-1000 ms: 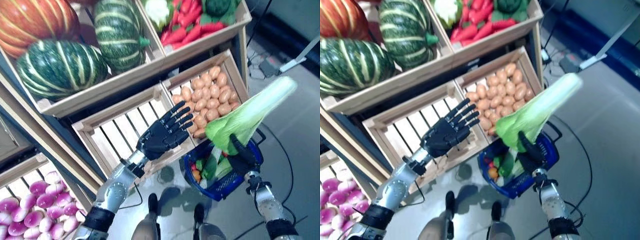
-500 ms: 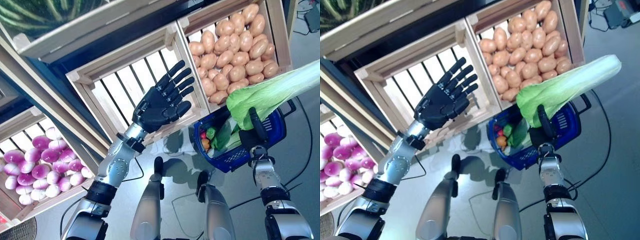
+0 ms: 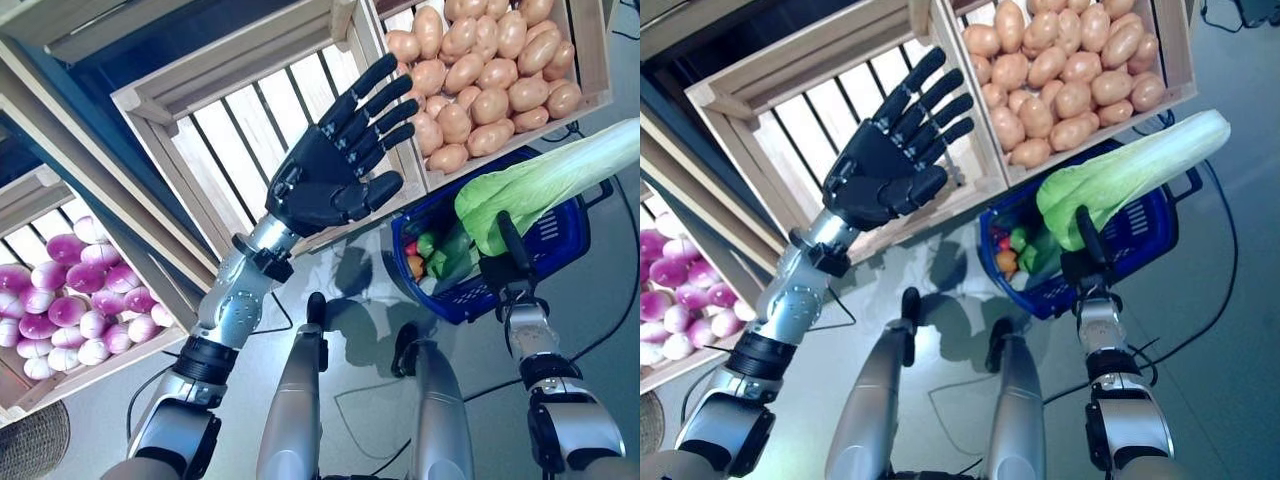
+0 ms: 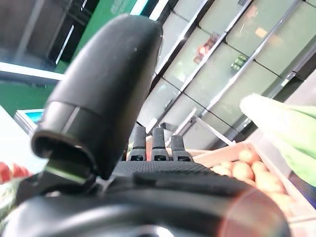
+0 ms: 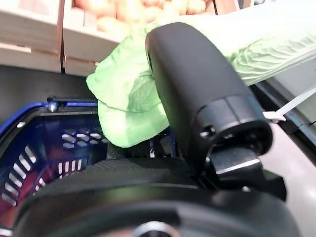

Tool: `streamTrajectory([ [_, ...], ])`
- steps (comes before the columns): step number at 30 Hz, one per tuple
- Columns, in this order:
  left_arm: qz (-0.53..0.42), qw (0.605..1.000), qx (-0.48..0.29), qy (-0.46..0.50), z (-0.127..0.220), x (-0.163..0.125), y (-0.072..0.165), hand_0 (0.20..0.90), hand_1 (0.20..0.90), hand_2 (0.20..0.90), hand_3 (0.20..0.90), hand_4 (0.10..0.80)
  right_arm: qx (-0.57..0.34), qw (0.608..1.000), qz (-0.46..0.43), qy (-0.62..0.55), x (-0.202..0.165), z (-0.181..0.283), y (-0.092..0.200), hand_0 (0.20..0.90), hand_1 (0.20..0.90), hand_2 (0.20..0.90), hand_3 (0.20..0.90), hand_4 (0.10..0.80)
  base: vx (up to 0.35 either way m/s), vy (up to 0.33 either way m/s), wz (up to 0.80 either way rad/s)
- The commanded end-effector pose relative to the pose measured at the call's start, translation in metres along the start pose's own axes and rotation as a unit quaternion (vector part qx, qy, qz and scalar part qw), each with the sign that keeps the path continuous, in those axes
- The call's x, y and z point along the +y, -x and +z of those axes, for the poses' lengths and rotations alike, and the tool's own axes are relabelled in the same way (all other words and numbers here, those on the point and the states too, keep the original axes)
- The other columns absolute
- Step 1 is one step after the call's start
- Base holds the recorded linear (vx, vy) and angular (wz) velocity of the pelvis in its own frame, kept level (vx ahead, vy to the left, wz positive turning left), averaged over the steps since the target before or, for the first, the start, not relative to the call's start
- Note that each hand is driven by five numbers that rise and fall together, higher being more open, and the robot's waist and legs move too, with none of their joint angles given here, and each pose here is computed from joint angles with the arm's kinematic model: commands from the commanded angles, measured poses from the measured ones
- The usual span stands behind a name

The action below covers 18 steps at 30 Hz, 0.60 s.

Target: Put vegetables into the basket

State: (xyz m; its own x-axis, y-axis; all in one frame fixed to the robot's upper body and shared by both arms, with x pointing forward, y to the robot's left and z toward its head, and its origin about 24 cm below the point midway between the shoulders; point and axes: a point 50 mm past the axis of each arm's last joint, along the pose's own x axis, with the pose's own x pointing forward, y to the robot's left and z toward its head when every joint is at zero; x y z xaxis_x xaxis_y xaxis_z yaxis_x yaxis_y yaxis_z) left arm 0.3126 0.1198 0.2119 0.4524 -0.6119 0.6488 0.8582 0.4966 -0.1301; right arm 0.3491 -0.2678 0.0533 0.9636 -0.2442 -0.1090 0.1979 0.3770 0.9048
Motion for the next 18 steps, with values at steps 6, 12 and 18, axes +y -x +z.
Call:
streamTrajectory([
  [6, -0.180, 0.968, -0.171, -0.020, 0.058, -0.056, -0.043, 0.900, 0.900, 0.900, 0.900, 0.800, -0.023, 0.998, 0.040, 0.050, 0.042, 0.027, -0.016, 0.300, 0.300, 0.300, 0.300, 0.400, -0.011, 0.018, -0.01],
  [12, -0.216, 0.957, -0.191, -0.015, 0.064, -0.068, -0.052, 0.900, 0.900, 0.900, 0.900, 0.800, 0.030, 0.988, 0.018, 0.150, 0.051, 0.016, -0.024, 0.300, 0.300, 0.300, 0.300, 0.400, -0.020, 0.016, -0.04],
  [18, -0.239, 0.950, -0.201, -0.010, 0.067, -0.079, -0.062, 0.900, 0.900, 0.900, 0.900, 0.800, 0.060, 0.952, -0.003, 0.301, 0.062, 0.006, -0.030, 0.300, 0.300, 0.300, 0.300, 0.400, 0.034, 0.003, 0.00],
])
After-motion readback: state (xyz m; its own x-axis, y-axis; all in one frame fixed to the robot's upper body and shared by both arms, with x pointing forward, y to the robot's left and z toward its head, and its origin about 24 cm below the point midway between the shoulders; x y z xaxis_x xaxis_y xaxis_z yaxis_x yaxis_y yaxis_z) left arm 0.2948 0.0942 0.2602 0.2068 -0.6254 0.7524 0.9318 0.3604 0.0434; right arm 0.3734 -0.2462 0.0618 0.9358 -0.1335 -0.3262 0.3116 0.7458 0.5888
